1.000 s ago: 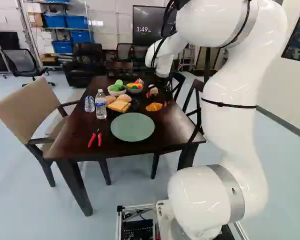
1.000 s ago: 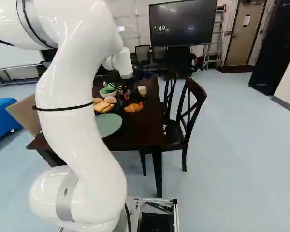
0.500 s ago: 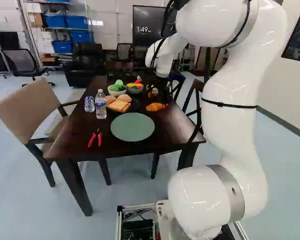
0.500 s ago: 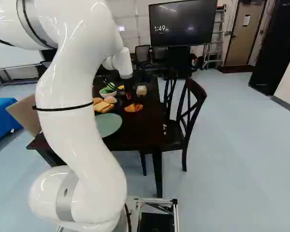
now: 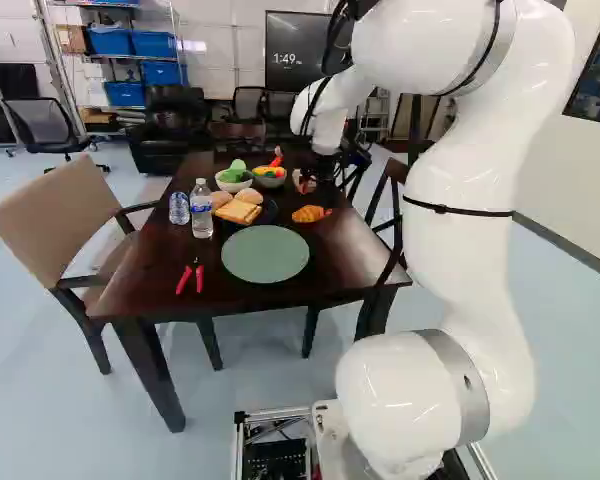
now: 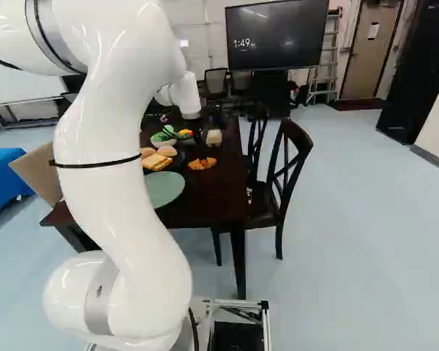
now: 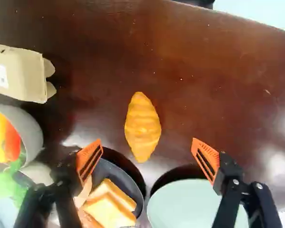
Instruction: Move the croissant to the empty plate
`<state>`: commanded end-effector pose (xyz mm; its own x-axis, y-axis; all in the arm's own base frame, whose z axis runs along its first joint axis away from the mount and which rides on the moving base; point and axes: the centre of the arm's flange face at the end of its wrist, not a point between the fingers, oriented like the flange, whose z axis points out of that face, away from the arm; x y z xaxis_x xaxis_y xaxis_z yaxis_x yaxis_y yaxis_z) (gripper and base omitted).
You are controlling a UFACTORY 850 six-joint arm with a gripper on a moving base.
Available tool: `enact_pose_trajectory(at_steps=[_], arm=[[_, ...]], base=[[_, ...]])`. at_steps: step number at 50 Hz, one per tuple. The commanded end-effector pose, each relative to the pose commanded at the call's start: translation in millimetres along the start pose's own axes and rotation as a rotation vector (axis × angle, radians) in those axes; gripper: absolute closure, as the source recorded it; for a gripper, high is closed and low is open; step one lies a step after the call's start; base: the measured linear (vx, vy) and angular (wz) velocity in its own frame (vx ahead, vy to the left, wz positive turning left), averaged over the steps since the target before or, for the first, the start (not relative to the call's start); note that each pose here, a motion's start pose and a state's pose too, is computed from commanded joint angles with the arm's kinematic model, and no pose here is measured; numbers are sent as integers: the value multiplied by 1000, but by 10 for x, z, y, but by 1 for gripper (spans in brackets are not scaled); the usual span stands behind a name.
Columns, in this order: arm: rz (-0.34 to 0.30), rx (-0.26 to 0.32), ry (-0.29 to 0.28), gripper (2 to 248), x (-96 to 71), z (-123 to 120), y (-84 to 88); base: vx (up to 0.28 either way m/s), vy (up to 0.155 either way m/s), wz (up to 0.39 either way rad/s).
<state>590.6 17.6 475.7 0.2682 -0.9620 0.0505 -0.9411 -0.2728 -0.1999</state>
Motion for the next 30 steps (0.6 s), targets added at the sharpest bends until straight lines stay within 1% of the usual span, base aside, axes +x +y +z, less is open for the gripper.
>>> enact_pose_trajectory(at_steps=[16, 30], arm=[[168, 0, 0, 3, 0, 0, 0], [168, -1, 0, 3, 0, 9, -1]], base=[[0, 0, 0], [0, 0, 0]])
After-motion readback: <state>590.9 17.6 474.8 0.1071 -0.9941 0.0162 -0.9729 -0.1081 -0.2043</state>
